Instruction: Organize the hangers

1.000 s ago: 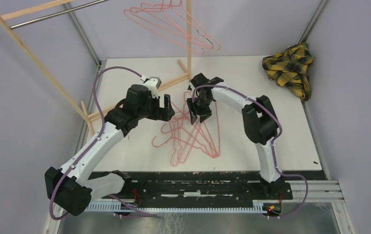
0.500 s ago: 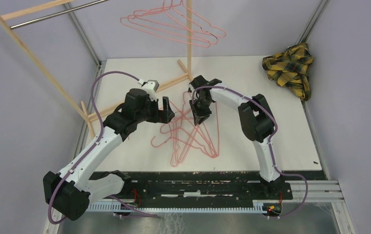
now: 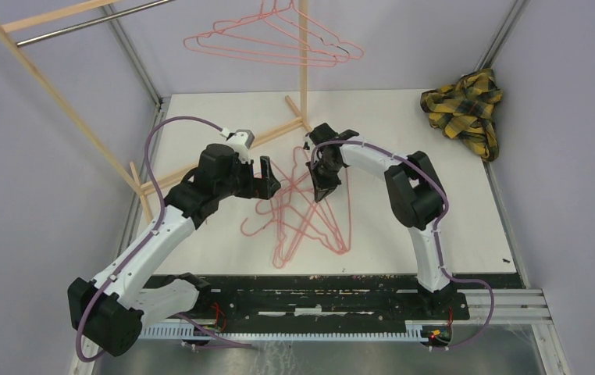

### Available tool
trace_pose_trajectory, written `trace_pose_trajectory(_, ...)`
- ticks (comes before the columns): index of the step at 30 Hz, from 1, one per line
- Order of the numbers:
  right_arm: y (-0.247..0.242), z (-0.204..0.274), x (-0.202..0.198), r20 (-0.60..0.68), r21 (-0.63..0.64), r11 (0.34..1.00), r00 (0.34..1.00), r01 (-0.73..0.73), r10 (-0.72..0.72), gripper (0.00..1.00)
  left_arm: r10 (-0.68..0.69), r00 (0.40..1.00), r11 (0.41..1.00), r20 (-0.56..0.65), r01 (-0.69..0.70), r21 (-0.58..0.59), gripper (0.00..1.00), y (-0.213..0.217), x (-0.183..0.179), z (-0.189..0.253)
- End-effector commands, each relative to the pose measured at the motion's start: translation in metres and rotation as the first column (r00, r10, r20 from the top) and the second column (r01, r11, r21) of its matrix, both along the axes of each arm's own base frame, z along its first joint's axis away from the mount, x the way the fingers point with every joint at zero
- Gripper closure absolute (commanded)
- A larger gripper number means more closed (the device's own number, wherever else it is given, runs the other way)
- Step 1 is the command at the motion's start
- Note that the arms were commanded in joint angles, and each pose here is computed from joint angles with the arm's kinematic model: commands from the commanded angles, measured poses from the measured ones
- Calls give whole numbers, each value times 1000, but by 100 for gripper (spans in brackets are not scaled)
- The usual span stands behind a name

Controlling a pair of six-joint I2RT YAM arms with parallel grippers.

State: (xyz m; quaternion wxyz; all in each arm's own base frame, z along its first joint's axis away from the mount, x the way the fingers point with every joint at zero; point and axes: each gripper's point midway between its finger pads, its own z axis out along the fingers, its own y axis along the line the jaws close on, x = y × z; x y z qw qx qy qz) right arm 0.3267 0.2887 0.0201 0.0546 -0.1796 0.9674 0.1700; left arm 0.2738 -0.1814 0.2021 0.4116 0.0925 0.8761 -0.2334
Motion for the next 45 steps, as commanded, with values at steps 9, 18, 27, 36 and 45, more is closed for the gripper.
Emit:
trace_pose_trajectory(9, 10, 44, -6, 38, 115, 993, 999, 19, -23, 99, -5, 999, 997, 50, 9, -79, 1, -7, -2, 23)
trace_pose_trajectory(18, 40, 160, 6, 77, 426, 896, 982, 125, -174, 99, -86, 994, 986, 64, 95, -140, 1, -21, -12, 32)
trace_pose_trajectory(27, 76, 175, 46, 8, 586, 777, 958, 228, -287, 99, -180, 982, 927, 60, 190, -323, 0, -51, -22, 28)
trace_pose_trajectory(36, 104, 187, 79, -22, 654, 708, 942, 266, -334, 99, -184, 983, 928, 1, 174, -330, 1, -69, -14, -1)
trace_pose_trajectory(45, 99, 144, 64, 2, 501, 844, 975, 191, -222, 80, -147, 987, 971, -72, 130, -201, 1, -54, -19, -42)
